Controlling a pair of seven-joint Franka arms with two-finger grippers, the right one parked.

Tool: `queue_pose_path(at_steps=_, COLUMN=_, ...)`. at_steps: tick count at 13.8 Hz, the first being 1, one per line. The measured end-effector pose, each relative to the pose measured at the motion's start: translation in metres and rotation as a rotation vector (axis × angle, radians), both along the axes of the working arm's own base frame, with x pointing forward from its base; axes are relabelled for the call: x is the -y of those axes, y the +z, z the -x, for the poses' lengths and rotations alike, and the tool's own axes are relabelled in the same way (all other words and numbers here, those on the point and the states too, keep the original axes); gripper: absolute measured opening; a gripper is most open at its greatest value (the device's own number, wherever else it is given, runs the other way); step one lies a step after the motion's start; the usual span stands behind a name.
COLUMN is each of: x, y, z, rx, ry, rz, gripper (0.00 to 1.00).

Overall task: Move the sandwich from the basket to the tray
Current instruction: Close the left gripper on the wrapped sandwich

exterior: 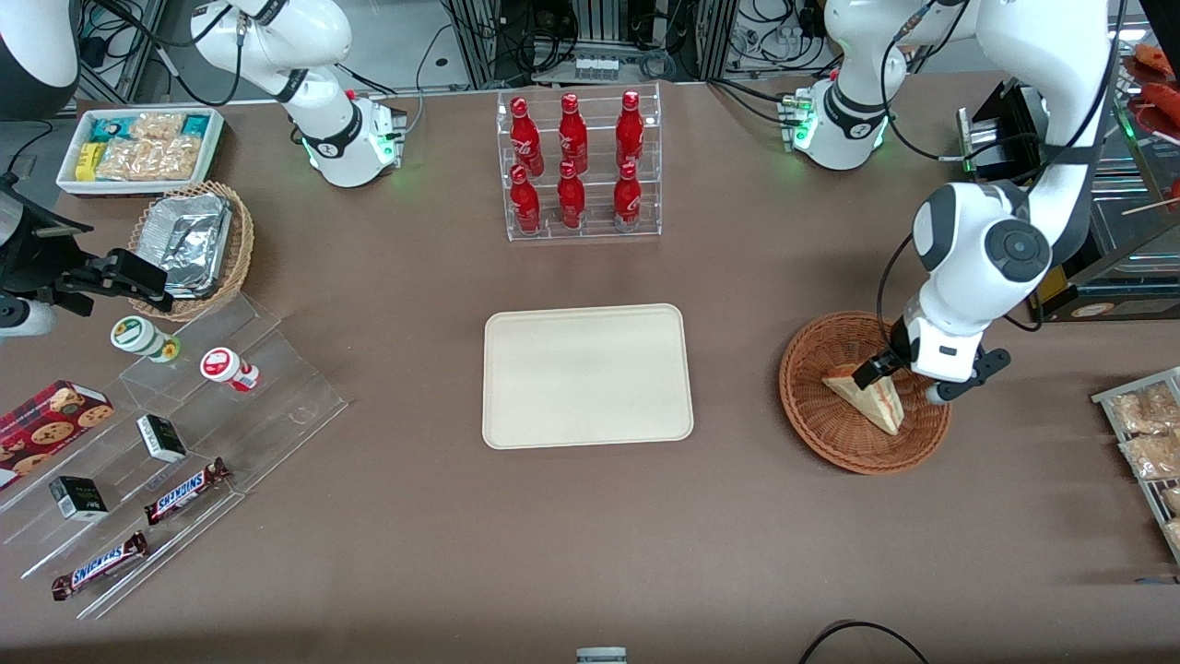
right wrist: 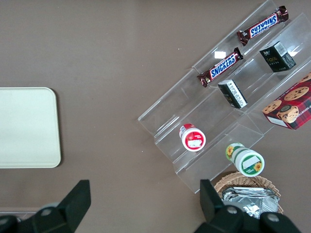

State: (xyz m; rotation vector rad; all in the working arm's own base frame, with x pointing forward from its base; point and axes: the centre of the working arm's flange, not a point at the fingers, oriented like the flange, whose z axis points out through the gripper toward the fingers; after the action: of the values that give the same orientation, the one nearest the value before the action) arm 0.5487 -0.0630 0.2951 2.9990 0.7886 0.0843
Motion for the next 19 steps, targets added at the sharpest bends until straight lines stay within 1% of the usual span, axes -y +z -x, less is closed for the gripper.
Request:
queue_pose_path(at_steps=4, x=0.000, y=-0.026, z=0.000, rx=-0.030, ry=0.010, rz=0.002, gripper=1.00)
queue_pose_path(at_steps=5, x=0.000, y=-0.031, z=0.001, rx=-0.036, ry=0.012, rz=0.002, gripper=0.96)
queue_pose_path(at_steps=6, x=0.000, y=-0.034, z=0.001, rx=-0.040, ry=0.013, rz=0.002, gripper=0.95)
queue_pose_path(at_steps=7, x=-0.001, y=-0.036, z=0.001, rx=-0.043, ry=0.014, rz=0.002, gripper=0.87)
queue_pose_path(at_steps=10, x=-0.001, y=-0.035, z=-0.002, rx=-0.035, ry=0.016, rz=0.003, gripper=0.51)
queue_pose_path(at_steps=11, x=-0.001, y=-0.032, z=-0.005, rx=-0.029, ry=0.016, rz=0.004, gripper=0.42)
queue_pose_path(at_steps=12, x=0.000, y=-0.029, z=-0.007, rx=-0.021, ry=0.016, rz=0.004, gripper=0.36)
queue_pose_path(at_steps=14, x=0.000, y=-0.020, z=-0.014, rx=-0.018, ry=0.013, rz=0.002, gripper=0.30)
queue_pose_path(at_steps=15, x=0.001, y=-0.011, z=-0.019, rx=-0.027, ry=0.001, rz=-0.009, gripper=0.28)
queue_pose_path(at_steps=17, x=0.006, y=0.015, z=-0.030, rx=-0.053, ry=-0.038, rz=-0.048, gripper=0.17)
queue_pose_path(at_steps=19, x=0.030, y=0.049, z=-0.040, rx=-0.070, ry=-0.085, rz=-0.072, gripper=0.15)
